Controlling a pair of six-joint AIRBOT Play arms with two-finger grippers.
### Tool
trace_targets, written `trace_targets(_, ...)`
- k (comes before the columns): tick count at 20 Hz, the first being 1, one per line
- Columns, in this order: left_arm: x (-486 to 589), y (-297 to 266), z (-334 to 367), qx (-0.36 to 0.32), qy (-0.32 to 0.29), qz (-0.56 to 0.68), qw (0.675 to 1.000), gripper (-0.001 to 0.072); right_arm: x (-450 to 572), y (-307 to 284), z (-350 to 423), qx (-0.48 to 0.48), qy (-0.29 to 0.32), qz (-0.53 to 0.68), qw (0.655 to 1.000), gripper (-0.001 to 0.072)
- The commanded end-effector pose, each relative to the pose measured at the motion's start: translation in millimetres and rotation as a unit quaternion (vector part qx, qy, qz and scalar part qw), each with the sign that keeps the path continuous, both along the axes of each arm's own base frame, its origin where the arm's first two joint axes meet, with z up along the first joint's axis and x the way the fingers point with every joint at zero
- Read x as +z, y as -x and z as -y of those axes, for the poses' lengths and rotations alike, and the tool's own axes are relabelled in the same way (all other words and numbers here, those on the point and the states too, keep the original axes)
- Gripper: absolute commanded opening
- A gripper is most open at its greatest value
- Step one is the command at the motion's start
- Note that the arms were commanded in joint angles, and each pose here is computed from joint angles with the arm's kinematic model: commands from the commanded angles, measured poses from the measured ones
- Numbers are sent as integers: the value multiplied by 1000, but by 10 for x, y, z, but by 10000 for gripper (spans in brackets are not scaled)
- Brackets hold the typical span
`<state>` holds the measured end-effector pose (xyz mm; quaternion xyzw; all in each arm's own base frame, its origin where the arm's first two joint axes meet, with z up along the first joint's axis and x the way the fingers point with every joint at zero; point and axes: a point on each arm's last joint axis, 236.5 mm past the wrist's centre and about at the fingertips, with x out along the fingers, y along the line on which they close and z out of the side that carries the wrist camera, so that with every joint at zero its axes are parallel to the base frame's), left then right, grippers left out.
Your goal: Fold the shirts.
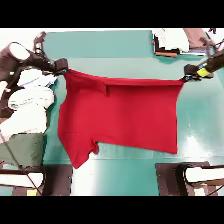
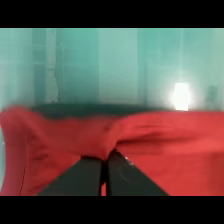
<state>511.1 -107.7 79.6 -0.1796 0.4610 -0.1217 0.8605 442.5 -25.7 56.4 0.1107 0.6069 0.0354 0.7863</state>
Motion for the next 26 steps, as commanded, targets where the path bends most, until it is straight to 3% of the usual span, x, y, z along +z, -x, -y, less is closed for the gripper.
trace_targets(1,-275,-312,42,-12,0,-3,1000,23,-265,-355,-17,2,-16,-4,1000,16)
trace_targets(8,-719,277,-130,-85,-34,-122,988,23,-390,10,-14,34,-17,-44,998,17)
trace_targets(11,-1012,454,-137,-84,-32,-157,983,24,-594,176,-79,24,-26,-53,998,19)
trace_targets(12,-1073,495,-147,-78,-31,-168,982,58,-634,210,-143,21,-40,-55,997,103)
trace_targets(13,-1112,507,-195,-66,-37,-175,982,394,-656,213,-192,17,-51,-51,997,360)
trace_targets(14,-1125,508,-252,-44,-41,-184,981,572,-645,201,-212,15,-55,-46,997,414)
trace_targets(17,-1043,598,-357,-14,-37,-205,978,571,-398,234,-229,16,-54,-23,998,409)
trace_targets(20,-828,874,-612,-16,-98,-202,974,571,-32,497,-301,35,-53,-21,998,408)
trace_targets(26,-1075,2398,-673,-5,-109,-254,961,572,663,752,-355,45,-35,53,997,408)
